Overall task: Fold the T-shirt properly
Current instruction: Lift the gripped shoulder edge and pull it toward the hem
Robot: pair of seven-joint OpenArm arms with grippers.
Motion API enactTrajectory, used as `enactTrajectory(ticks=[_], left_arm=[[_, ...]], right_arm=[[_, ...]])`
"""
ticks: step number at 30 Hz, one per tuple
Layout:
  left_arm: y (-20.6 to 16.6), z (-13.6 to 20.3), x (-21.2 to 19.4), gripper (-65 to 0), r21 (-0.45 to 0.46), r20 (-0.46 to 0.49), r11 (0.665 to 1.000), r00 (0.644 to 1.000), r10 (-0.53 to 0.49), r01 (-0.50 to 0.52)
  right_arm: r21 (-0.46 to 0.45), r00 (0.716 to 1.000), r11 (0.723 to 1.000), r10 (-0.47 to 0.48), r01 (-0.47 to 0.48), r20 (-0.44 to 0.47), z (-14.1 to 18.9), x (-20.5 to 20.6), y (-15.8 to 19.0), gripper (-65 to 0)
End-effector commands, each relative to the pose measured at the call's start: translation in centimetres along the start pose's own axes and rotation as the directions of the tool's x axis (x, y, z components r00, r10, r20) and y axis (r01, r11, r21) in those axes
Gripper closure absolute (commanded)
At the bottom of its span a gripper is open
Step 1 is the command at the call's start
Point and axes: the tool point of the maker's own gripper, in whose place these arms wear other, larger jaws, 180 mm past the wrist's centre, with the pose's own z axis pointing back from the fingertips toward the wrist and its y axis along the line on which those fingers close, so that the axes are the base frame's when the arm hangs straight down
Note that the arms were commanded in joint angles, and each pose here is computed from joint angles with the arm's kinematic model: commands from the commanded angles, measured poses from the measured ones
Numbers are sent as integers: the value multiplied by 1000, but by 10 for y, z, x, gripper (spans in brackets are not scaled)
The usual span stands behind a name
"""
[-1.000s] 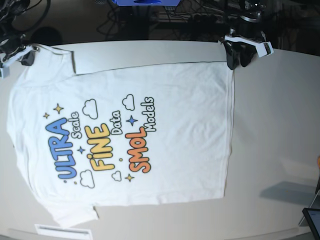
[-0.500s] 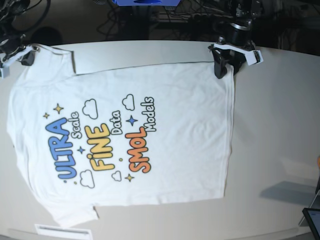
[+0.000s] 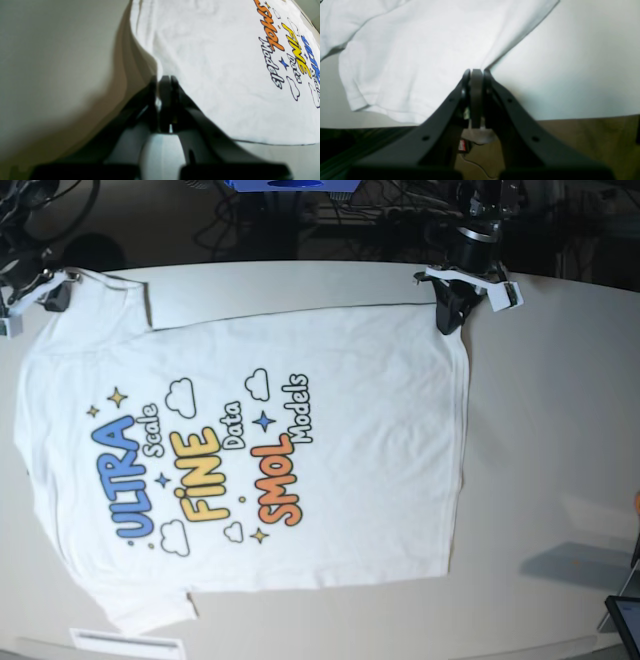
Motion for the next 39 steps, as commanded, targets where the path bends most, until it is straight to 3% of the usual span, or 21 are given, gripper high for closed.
enactTrajectory(ticks=[1,6,12,19,23,33,39], left_arm=[[7,6,-10,0,28,-57,999,998,-14,16],[-4,13,5,0,-2,-26,1000,999,-31,31],[-6,22,34,0,-1,41,998,998,-55,55],[-5,29,60,0,11,99,997,992,-79,78],[-15,28,61,0,-13,65,996,994,-85,86],[-28,28,82,0,-37,121,995,988,-92,98],[-8,32,99,0,31,193,999,981,-10,4]], right_arm=[[22,992,1000,21,-18,-126,-5,-28,10,-1],[17,991,999,45,-44,-122,-1,-25,10,-1],[-36,987,988,151,-153,-62,21,3,9,-1],[-89,966,962,259,-259,-7,44,31,15,-1],[-71,945,943,327,-326,-8,41,42,21,-1],[-107,915,911,402,-397,28,44,85,19,-1],[-151,903,896,428,-417,45,50,115,13,-1]])
